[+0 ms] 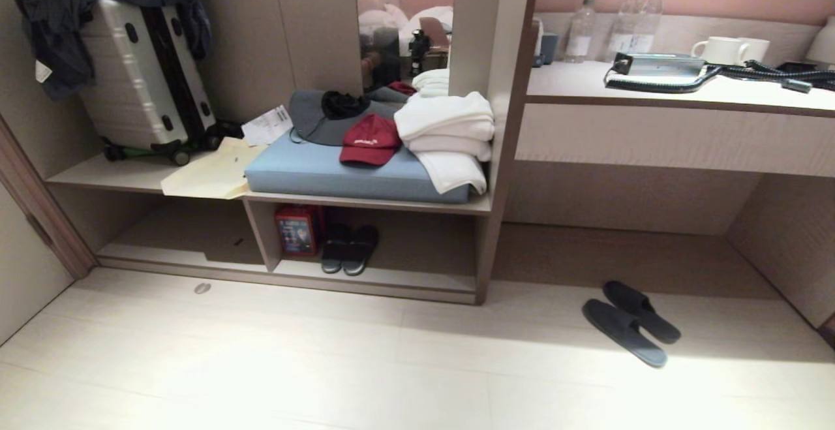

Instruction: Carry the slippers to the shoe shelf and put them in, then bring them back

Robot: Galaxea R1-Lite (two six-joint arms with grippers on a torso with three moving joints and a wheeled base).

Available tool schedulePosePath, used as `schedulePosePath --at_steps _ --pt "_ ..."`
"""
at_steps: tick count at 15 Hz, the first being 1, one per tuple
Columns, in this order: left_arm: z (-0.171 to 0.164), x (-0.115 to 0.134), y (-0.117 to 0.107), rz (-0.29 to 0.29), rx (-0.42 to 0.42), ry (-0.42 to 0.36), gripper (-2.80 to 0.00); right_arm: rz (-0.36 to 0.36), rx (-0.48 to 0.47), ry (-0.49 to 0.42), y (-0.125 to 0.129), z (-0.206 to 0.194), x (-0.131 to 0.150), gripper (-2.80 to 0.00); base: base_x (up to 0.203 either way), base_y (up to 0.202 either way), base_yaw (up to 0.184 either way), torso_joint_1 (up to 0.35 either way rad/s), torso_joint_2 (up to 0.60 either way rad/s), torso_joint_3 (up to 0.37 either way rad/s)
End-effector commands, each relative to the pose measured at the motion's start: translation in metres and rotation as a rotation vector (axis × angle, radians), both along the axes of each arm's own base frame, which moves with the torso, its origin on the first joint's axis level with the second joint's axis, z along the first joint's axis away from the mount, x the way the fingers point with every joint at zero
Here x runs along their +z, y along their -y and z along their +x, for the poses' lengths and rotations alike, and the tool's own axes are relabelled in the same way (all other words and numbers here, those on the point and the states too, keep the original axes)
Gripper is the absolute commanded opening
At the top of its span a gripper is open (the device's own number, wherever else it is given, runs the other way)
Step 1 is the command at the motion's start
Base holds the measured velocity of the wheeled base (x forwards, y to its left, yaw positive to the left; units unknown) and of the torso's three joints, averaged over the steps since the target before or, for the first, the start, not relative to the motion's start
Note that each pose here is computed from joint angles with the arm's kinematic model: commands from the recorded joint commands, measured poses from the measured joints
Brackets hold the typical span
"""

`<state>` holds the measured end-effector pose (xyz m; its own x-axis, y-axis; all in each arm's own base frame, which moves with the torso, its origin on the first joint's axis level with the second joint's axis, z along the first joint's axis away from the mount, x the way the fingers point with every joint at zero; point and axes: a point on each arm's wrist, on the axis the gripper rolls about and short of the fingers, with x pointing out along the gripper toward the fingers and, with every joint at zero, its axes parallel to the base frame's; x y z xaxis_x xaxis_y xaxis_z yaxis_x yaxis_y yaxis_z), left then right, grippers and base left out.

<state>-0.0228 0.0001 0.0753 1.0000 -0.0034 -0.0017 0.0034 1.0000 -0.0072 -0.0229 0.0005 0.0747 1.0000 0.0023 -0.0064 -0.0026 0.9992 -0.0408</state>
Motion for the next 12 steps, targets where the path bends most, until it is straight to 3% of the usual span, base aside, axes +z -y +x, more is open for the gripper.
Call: schedulePosePath --at_steps 1,12 --pt "0.0001 -0.0004 0.0000 0.000 0.000 -0.001 -2.80 -0.001 0.001 0.003 0.0000 -0.0002 -0.0001 -2.80 -0.194 0.000 0.000 0.007 0.01 -0.002" --pt "0.0001 -0.0003 0.0000 -0.002 0.000 0.000 -2.80 -0.001 0.001 0.003 0.0000 -0.0002 -0.0001 -2.80 -0.196 0.000 0.002 0.002 0.00 0.003"
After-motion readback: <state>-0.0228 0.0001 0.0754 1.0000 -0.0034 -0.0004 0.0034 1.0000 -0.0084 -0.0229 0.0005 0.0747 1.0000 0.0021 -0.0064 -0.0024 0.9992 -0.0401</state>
